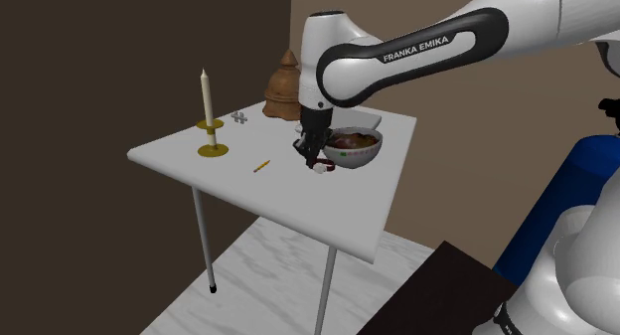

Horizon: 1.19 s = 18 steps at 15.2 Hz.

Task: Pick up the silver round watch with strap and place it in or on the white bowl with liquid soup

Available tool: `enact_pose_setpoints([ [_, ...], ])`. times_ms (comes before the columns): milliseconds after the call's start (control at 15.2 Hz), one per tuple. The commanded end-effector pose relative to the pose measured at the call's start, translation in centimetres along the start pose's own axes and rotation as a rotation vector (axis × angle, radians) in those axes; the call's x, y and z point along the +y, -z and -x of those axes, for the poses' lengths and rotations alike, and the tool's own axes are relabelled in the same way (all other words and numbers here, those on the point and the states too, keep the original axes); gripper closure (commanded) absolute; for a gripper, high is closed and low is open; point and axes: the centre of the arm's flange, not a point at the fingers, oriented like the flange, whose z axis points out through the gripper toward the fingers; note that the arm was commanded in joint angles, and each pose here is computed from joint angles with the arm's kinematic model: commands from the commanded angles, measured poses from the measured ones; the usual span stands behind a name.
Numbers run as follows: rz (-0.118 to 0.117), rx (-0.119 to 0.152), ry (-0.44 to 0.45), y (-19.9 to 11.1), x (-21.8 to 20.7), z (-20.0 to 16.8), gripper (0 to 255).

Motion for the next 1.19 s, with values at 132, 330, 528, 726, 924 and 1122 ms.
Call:
enact_pose_setpoints([
  [132,0.000,-0.001,0.000,2.1,0.2,-0.2,255],
  [330,0.000,-0.001,0.000,3.6,0.3,-0.3,255],
  [528,0.000,-0.001,0.000,5.2,0.5,-0.4,255],
  [726,0.000,-0.001,0.000,6.8,0.6,-0.5,255],
  [924,0.000,-0.001,0.000,8.4,0.8,-0.6,255],
  [1122,0.000,-0.001,0.000,9.9,0.9,-0.8,255],
])
